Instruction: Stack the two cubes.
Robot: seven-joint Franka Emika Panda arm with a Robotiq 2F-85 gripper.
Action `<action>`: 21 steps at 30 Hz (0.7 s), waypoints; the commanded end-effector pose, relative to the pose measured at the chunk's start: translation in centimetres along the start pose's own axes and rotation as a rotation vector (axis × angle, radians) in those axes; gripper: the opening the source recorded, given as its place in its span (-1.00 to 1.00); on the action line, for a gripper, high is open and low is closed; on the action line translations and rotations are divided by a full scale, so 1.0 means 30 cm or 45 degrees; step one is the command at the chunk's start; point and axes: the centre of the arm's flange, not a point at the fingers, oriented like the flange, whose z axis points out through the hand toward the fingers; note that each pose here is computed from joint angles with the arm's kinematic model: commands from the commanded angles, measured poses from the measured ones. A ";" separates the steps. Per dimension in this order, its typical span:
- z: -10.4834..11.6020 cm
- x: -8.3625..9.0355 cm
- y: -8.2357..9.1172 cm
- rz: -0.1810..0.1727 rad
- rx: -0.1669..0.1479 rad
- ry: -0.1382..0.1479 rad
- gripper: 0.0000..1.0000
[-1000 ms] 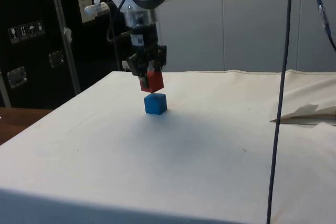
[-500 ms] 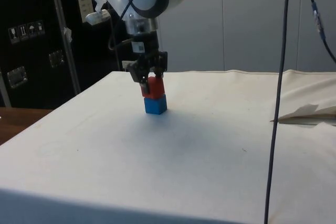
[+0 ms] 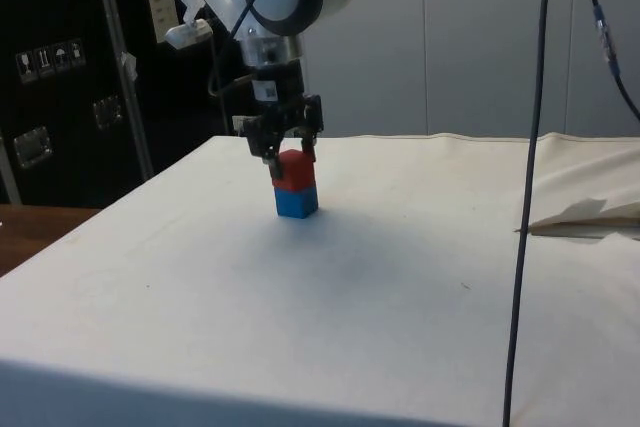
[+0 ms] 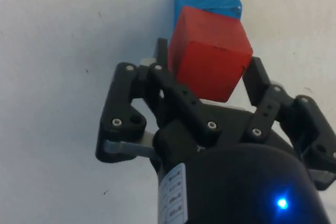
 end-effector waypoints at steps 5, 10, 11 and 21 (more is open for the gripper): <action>0.003 0.001 0.000 -0.001 0.010 -0.002 0.98; 0.002 0.000 0.000 -0.001 -0.001 -0.001 1.00; 0.005 0.001 0.000 -0.001 0.010 -0.003 1.00; -0.103 -0.002 0.010 -0.003 0.001 0.005 1.00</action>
